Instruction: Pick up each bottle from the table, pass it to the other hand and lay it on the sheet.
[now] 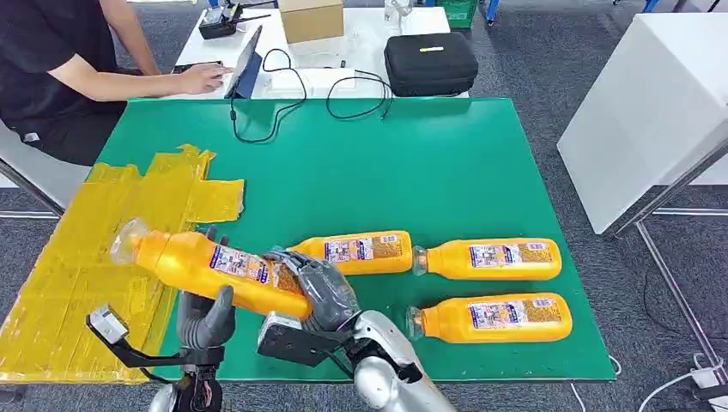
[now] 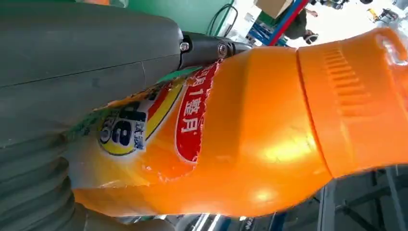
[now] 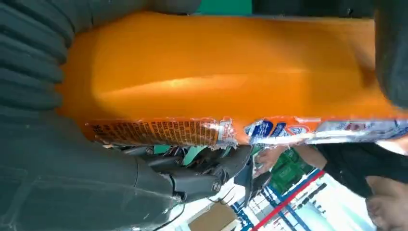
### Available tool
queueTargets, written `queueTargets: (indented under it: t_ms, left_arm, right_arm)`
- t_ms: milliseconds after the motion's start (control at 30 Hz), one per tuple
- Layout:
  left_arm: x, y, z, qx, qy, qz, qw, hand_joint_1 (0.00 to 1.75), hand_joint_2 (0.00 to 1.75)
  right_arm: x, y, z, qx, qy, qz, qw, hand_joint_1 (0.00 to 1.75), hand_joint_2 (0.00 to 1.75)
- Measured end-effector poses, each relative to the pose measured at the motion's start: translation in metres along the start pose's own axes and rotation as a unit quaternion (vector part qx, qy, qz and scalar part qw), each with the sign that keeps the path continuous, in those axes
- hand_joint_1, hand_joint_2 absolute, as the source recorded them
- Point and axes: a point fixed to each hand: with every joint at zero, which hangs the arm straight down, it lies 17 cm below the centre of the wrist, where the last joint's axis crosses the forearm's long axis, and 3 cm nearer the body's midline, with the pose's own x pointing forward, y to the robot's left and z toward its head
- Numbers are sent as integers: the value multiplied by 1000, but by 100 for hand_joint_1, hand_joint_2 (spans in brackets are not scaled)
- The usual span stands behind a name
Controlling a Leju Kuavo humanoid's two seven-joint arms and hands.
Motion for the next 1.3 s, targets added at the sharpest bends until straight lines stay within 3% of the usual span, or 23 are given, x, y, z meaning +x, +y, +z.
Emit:
queueTargets:
  t_ms: [200, 233, 300, 333, 900, 933, 967, 1000, 1167, 1300]
  left_arm:
    - [5, 10, 5, 14, -7, 6, 1000, 0, 175]
    - [6, 12, 6, 18, -9, 6, 1000, 16, 175]
    - [8, 16, 8, 23, -12, 6, 1000, 16, 175]
    - [9, 18, 10, 27, -14, 6, 1000, 175, 175]
    - [16, 31, 18, 52, -31, -12, 998, 175, 175]
    - [16, 31, 17, 54, -32, -18, 998, 175, 175]
    - [15, 32, 16, 59, -31, -30, 997, 175, 175]
    - [15, 34, 14, 64, -31, -53, 996, 175, 175]
    - [23, 41, -1, 95, -32, -232, 968, 175, 175]
    - [43, 49, -22, 120, -51, -442, 887, 175, 175]
  right_arm:
    - [16, 34, -5, 42, -19, 12, 999, 175, 175]
    - [17, 38, -6, 48, -21, 14, 999, 175, 175]
    - [19, 47, -6, 62, -24, 18, 998, 175, 175]
    - [20, 51, -6, 66, -25, 19, 997, 175, 175]
    - [15, 67, -5, 84, -20, 28, 996, 175, 175]
    - [15, 65, -5, 81, -19, 30, 996, 23, 175]
    - [14, 64, -6, 77, -18, 32, 996, 0, 175]
    - [13, 62, -6, 73, -16, 36, 997, 0, 0]
    - [9, 48, 0, 46, 1, 37, 998, 0, 0]
    - [3, 3, 2, -2, 11, 23, 1000, 0, 0]
